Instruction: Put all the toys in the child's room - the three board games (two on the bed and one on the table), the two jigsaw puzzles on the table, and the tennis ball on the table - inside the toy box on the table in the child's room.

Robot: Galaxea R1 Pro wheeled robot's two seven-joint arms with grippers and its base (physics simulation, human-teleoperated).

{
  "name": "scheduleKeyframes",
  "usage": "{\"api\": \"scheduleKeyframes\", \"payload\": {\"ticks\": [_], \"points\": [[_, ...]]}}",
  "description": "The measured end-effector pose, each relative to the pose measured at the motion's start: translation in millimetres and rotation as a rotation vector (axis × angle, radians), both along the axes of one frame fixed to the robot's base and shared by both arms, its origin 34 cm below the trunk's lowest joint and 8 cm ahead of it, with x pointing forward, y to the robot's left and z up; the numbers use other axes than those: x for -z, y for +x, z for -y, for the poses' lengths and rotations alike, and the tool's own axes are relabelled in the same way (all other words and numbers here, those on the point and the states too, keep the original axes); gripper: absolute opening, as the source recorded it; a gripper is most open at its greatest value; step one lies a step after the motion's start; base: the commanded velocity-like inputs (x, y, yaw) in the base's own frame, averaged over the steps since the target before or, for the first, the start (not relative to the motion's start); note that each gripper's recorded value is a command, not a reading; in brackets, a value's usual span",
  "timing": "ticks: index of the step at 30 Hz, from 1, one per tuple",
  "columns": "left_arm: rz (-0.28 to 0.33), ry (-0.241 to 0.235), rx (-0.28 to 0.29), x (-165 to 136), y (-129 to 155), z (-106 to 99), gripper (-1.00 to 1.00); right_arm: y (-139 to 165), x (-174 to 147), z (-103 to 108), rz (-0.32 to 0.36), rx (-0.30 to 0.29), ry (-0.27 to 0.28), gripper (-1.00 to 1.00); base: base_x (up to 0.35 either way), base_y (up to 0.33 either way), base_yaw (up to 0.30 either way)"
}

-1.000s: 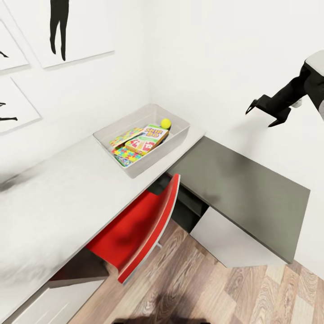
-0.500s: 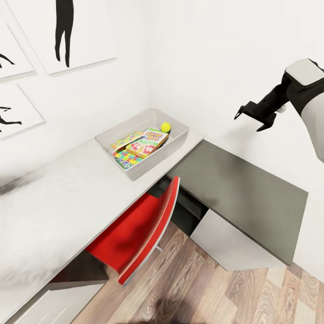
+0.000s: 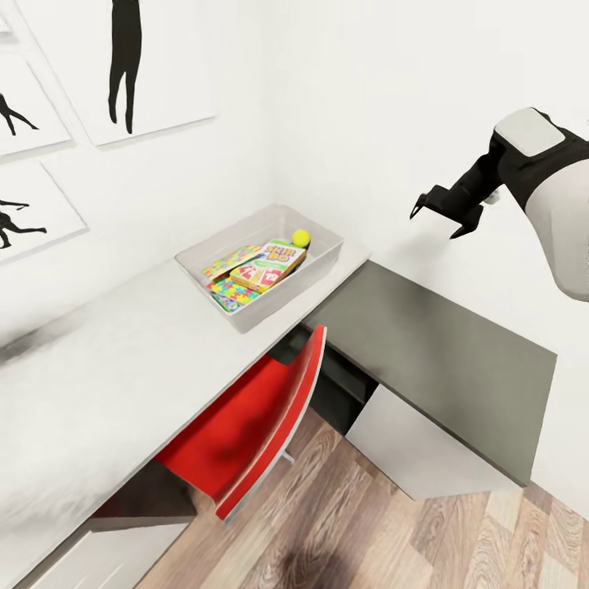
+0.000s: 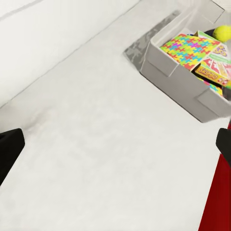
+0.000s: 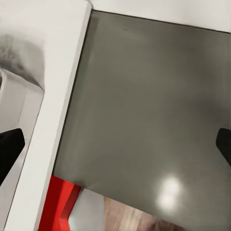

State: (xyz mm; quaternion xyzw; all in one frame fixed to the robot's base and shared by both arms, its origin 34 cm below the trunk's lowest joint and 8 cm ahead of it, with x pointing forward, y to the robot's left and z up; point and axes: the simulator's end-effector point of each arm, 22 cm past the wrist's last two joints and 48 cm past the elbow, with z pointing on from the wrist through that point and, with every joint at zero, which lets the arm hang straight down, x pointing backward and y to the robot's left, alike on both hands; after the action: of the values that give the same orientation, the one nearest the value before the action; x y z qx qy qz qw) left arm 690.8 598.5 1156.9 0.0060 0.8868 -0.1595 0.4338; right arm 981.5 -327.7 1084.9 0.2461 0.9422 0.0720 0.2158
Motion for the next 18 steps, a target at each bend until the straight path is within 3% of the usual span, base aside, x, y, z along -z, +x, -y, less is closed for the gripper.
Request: {"api": "scheduleKeyframes", "payload": {"ticks": [6, 18], "points": [[0.009, -0.031, 0.002, 5.2, -1.8, 5.1, 1.00, -2.3, -5.0, -1.6, 0.005, -0.002, 0.001, 1.00, 0.000, 0.000, 0.000], [0.029, -0.035, 0.002, -4.2, -5.9, 5.7, 1.00, -10.0, -5.8, -3.7, 0.003, -0.004, 0.010, 1.00, 0.000, 0.000, 0.000]]}}
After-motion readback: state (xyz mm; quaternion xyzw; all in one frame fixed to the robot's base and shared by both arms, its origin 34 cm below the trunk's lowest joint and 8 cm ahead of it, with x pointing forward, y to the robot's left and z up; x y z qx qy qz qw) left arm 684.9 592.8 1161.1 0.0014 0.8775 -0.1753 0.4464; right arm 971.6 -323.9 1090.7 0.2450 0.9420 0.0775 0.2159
